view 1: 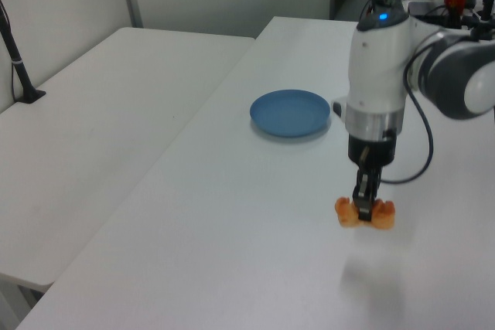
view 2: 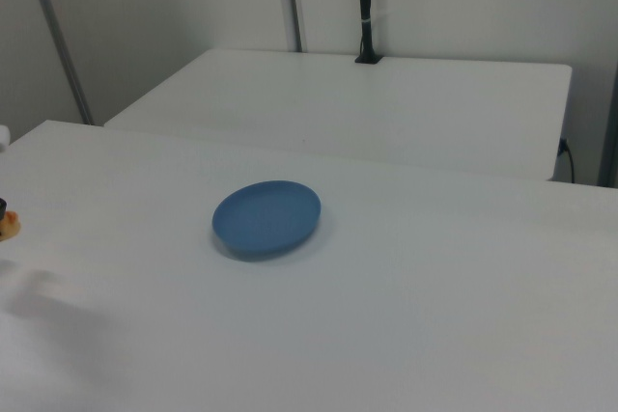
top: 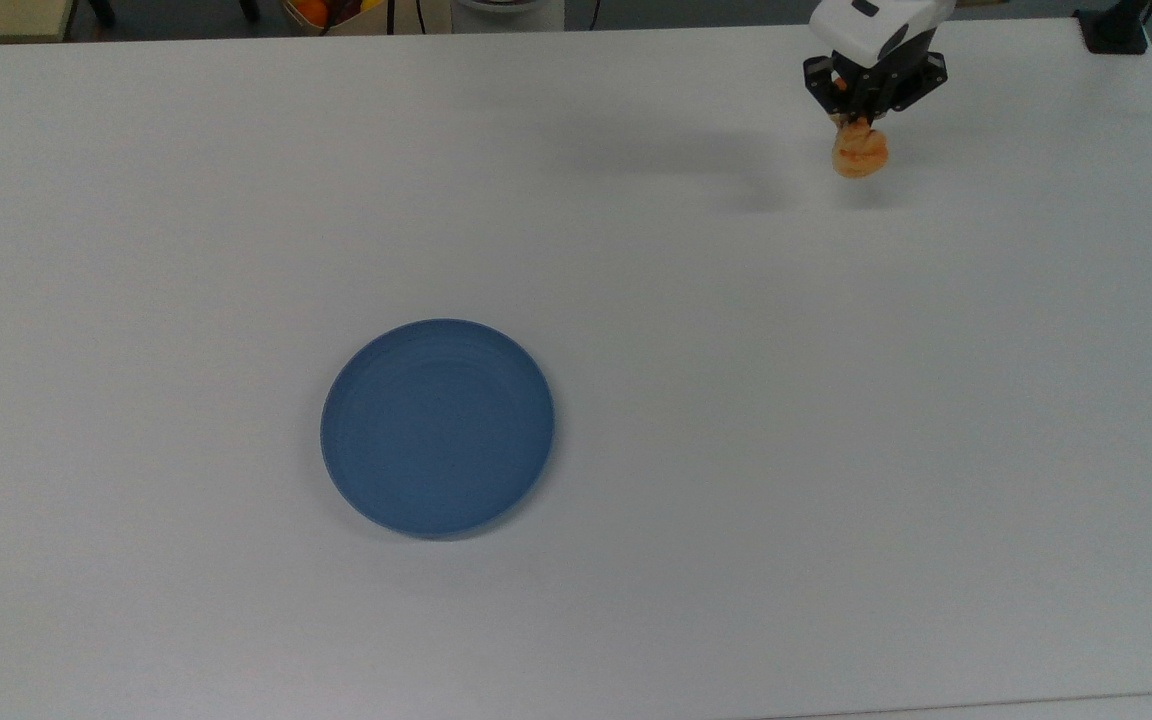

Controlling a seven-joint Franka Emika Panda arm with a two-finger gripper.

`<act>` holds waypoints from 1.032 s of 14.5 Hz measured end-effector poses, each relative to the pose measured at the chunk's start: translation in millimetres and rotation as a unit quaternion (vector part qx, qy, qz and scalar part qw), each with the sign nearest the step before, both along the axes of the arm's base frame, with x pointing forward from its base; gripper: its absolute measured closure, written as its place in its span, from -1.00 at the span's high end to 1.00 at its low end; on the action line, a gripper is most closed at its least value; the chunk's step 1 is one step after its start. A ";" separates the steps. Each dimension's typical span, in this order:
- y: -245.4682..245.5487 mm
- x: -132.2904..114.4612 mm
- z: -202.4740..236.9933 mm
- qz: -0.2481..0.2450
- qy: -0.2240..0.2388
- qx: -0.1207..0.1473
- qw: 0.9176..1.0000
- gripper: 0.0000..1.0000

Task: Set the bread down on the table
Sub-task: 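Lower the bread roll onto the bare table surface, then open the gripper to release the bread roll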

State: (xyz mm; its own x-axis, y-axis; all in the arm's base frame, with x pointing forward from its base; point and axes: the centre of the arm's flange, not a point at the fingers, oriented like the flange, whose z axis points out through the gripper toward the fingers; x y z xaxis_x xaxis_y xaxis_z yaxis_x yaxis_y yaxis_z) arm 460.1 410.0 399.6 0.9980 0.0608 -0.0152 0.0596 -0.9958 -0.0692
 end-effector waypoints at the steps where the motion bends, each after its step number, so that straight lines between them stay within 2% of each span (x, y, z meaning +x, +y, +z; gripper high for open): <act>1: 9.1 -3.2 -12.7 0.001 -0.005 -0.006 1.000 -0.77; 4: 25.8 -6.2 -47.4 -0.008 -0.024 -0.026 0.999 -0.77; 8: 29.7 -7.3 -69.8 -0.008 -0.021 -0.039 0.999 -0.79; 9: 29.7 -7.3 -72.9 -0.008 -0.019 -0.041 0.999 -0.67; 11: 29.6 -7.4 -78.6 -0.008 -0.015 -0.043 0.999 -0.29; 13: 29.6 -7.6 -85.8 -0.008 -0.010 -0.046 0.999 0.29; 15: 29.5 -7.7 -88.5 -0.007 -0.008 -0.047 0.999 0.70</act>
State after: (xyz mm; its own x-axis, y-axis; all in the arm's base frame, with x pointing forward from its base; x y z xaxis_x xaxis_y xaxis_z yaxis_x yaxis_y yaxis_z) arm 452.4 439.5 311.1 0.9990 0.0450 -0.0046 0.0451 -0.9987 0.0251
